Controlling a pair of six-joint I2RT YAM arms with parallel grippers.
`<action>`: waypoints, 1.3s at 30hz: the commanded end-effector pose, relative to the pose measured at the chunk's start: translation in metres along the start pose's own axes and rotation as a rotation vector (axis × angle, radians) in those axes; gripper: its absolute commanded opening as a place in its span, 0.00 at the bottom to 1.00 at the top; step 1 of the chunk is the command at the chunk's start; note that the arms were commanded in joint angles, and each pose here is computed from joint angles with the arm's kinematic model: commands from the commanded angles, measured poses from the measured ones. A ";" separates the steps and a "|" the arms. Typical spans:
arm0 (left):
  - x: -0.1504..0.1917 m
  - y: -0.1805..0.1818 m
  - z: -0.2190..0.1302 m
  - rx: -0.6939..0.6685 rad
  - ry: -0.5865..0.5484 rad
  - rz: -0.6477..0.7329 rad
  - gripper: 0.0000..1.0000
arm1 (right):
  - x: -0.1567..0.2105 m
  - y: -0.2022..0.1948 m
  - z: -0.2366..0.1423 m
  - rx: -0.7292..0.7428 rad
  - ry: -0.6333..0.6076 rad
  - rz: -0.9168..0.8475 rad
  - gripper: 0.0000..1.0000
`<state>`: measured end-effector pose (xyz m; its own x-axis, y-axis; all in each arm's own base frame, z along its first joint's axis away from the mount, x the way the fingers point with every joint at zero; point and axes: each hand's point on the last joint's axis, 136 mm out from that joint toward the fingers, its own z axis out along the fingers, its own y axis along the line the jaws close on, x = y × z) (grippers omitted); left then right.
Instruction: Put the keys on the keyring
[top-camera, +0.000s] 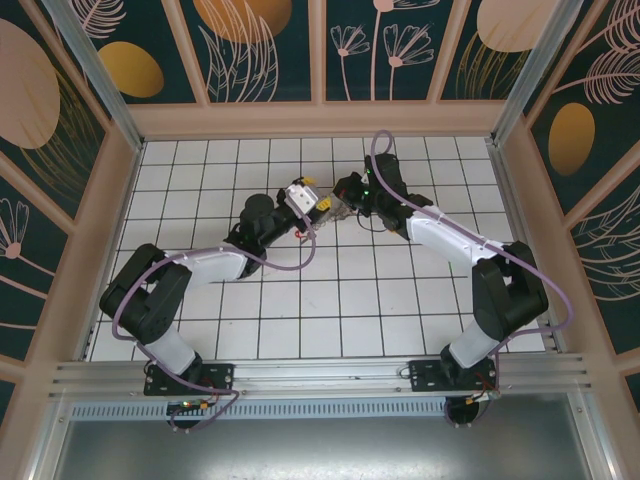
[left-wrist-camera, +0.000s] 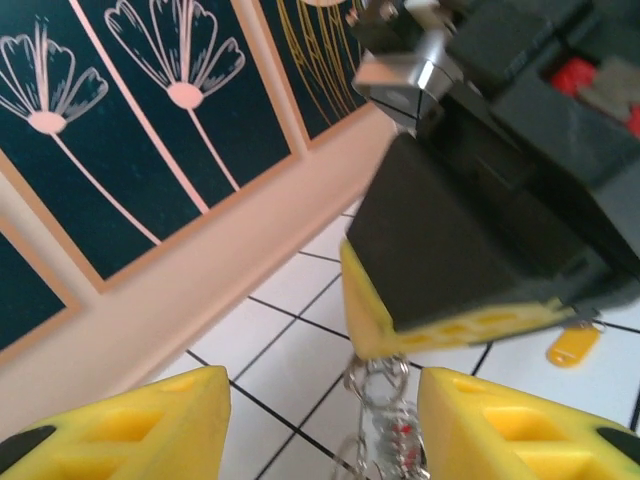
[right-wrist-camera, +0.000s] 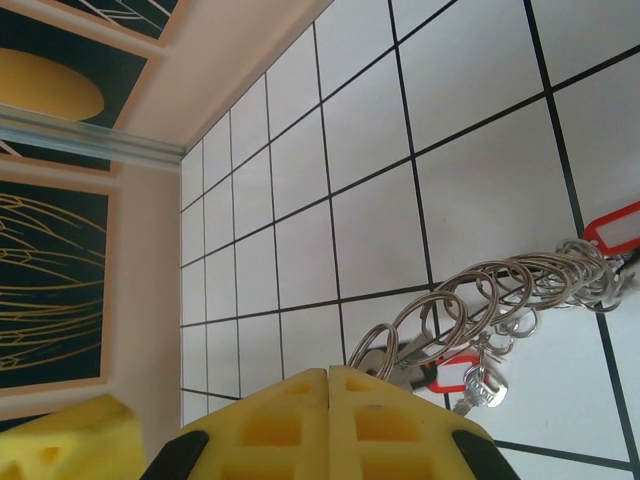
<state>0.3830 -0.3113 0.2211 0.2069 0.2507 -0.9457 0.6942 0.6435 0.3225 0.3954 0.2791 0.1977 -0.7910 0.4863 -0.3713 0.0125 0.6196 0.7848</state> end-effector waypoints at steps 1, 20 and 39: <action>-0.004 -0.002 0.009 -0.004 -0.005 0.068 0.51 | -0.009 0.024 -0.012 -0.058 -0.027 0.043 0.00; 0.030 -0.029 0.018 0.097 0.079 0.154 0.39 | -0.005 0.025 -0.010 -0.054 0.017 0.215 0.00; 0.013 -0.009 0.029 0.004 0.059 0.123 0.32 | -0.004 0.023 -0.010 -0.032 0.023 0.224 0.00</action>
<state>0.3959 -0.3304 0.1809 0.2190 0.4145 -0.8833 0.6876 0.5767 0.4411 0.3921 0.2806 0.2001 -0.7854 0.5920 -0.1809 0.1926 0.5114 0.8375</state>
